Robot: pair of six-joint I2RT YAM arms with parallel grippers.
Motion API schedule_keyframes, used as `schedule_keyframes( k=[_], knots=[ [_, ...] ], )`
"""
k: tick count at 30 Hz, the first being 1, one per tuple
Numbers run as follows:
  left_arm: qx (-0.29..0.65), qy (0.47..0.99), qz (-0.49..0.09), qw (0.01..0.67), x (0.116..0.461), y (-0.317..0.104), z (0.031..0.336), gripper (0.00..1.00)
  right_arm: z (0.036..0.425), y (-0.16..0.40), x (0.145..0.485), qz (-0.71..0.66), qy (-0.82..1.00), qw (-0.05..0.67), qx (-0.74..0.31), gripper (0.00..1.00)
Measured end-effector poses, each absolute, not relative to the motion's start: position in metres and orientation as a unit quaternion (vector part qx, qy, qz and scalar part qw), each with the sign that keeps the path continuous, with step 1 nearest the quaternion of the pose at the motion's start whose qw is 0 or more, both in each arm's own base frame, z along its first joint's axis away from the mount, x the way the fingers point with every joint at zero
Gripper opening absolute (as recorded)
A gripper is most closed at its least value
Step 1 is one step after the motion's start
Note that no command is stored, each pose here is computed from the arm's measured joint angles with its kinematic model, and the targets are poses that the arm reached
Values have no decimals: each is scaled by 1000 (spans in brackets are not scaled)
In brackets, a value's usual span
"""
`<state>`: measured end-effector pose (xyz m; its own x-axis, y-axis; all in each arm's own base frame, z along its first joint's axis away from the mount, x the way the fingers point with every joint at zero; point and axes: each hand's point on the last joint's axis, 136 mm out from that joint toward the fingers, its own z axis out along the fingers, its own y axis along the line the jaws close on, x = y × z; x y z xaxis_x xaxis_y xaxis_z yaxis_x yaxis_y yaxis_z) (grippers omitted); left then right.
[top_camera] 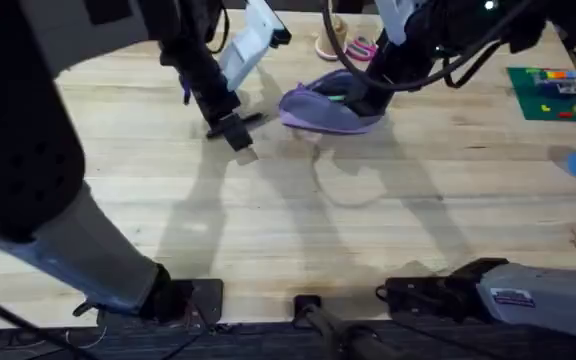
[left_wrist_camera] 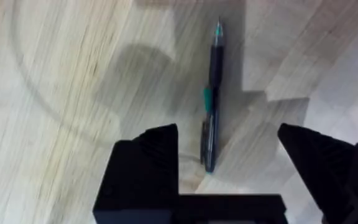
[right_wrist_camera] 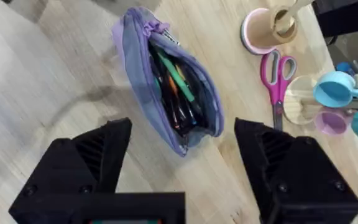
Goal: Unzip the bag, pick up the pens from the table one at a time and place them inside, then zip the bag closed.
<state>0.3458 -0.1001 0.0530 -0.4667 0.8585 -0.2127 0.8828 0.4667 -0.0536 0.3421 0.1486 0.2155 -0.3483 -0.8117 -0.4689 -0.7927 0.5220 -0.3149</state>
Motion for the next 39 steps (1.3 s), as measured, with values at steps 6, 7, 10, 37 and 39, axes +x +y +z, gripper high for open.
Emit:
schedule_keyframes(
  k=[6,7,10,37,39],
  knots=[
    [516,850,-85,67,347,-106,40,995,215,149,342,-16,821,295,-489,996],
    [516,850,-86,67,347,-106,39,995,216,149,342,-16,821,295,-489,996],
    [515,850,-87,66,348,-107,39,996,215,149,342,-16,821,295,-489,996],
    [515,851,-81,66,352,-104,38,50,215,149,342,-12,827,295,-478,996],
    [515,851,-81,66,352,-104,38,48,216,149,342,-9,832,296,-470,995]
  ],
)
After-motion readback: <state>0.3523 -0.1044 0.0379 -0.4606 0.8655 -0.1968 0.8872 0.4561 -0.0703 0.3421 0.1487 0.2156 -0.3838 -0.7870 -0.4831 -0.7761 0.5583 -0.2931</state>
